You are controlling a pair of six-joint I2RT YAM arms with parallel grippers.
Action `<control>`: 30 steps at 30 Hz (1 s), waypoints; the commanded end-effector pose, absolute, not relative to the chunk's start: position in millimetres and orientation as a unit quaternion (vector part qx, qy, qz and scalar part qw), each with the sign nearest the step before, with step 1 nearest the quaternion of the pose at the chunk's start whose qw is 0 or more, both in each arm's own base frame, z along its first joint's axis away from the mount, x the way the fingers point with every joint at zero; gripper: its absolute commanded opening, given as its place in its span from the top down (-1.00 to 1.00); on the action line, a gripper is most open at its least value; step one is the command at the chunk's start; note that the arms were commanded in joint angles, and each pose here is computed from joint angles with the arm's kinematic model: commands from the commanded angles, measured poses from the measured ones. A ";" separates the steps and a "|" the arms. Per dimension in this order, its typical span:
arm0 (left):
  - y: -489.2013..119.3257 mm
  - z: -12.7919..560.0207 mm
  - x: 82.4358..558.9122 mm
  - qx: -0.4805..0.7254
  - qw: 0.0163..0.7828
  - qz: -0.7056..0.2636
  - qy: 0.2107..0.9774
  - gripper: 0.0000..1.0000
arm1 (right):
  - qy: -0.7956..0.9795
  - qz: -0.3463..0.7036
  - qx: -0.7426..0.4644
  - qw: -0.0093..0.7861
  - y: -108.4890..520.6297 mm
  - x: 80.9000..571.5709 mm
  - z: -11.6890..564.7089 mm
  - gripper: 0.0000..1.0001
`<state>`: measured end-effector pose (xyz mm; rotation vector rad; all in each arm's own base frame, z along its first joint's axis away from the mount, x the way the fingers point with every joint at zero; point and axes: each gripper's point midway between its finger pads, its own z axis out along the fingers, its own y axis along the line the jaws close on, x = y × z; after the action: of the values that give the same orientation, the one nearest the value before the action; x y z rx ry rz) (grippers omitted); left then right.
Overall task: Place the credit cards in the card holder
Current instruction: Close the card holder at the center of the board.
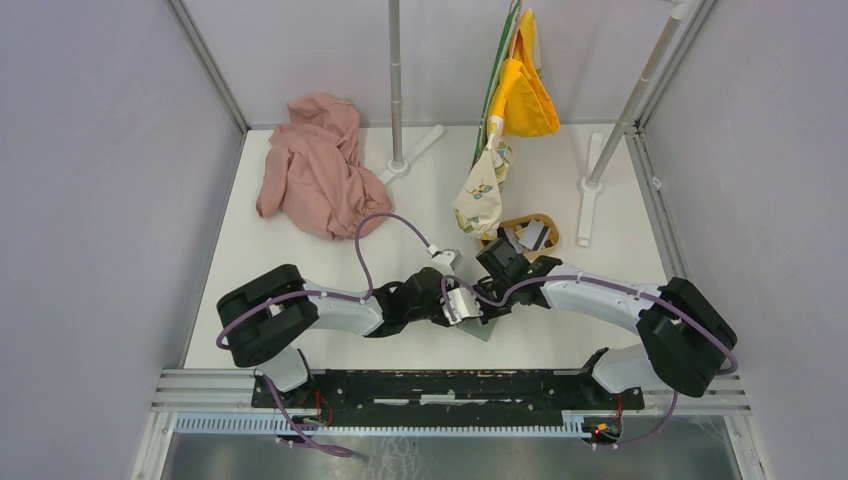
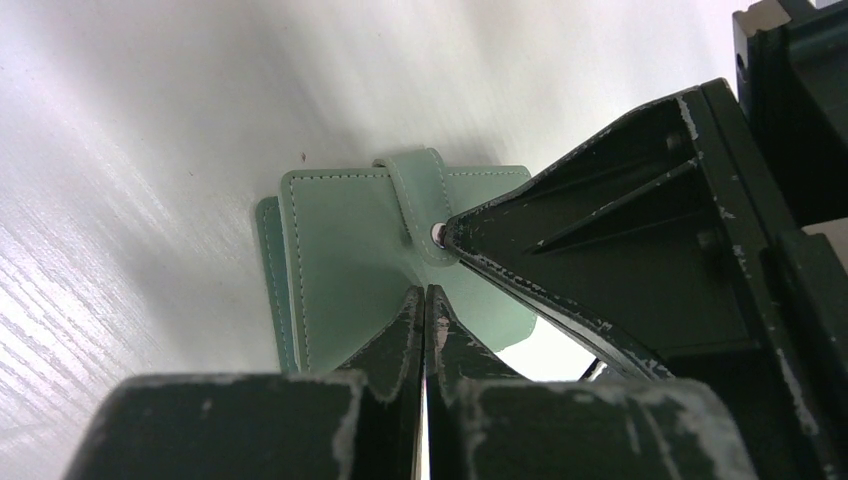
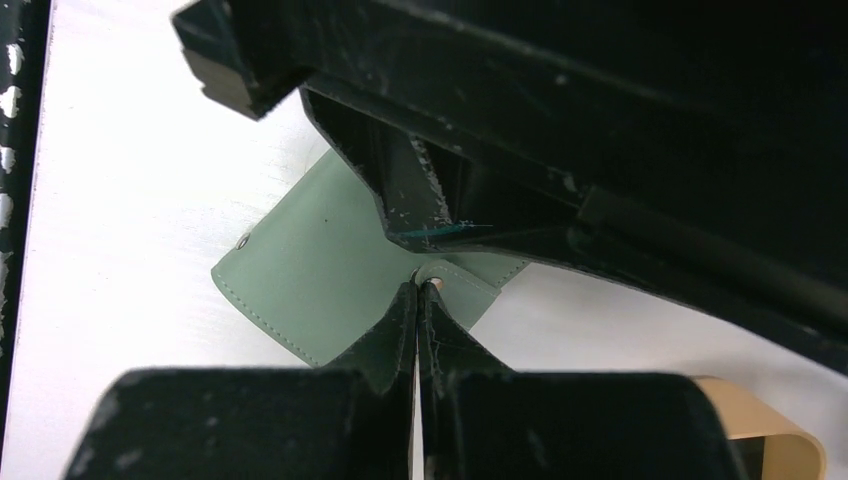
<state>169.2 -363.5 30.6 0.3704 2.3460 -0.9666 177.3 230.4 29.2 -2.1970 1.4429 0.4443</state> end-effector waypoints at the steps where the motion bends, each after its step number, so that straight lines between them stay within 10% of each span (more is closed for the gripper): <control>1: -357.7 19.0 169.3 0.137 0.279 -0.352 0.883 0.96 | 0.541 0.171 -0.809 0.151 205.8 145.1 -1.0 1.00; 30: -352.0 21.9 169.5 0.126 0.270 -0.373 0.879 0.96 | 0.488 0.151 -0.858 0.060 183.8 107.0 -25.5 1.00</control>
<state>169.2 -360.7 30.3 0.3704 2.3340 -1.0309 172.8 231.9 22.6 -2.3382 1.3671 0.2572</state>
